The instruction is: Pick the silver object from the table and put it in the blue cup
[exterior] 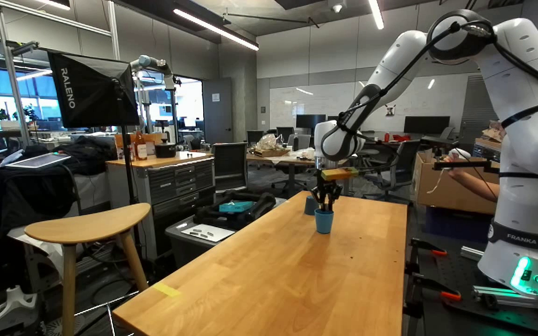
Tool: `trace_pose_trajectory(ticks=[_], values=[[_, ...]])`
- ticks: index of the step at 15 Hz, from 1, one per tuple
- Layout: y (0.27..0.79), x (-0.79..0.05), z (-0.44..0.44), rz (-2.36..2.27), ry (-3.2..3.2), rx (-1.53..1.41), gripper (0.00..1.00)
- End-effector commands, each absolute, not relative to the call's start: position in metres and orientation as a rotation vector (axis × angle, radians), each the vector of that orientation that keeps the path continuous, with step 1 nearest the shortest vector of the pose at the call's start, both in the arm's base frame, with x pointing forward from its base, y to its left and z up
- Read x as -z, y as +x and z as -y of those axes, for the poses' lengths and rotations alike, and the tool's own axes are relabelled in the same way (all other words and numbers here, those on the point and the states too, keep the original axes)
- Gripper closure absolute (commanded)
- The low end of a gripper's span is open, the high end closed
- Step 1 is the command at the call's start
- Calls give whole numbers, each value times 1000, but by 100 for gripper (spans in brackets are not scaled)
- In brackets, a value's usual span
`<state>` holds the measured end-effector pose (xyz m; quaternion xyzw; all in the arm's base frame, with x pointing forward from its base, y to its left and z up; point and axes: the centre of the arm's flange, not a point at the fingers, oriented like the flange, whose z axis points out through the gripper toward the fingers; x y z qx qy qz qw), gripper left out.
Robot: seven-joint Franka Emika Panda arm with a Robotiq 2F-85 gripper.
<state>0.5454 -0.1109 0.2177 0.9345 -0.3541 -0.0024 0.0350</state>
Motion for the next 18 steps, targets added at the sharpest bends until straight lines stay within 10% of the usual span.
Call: trace_pose_trajectory(ticks=[1,2,6,7,9,13,18], values=[[554,-211,100,1090,2891,12,87],[553,-212,100,1083,2890,14,43],[552,-209,99,1084,2891,34,21],[551,-209,100,1077,2889,28,64],[551,-212,99,1080,2893,24,60],[556,-218,101,1084,2897,15,92],[561,-238,104,1078,2908,7,95]])
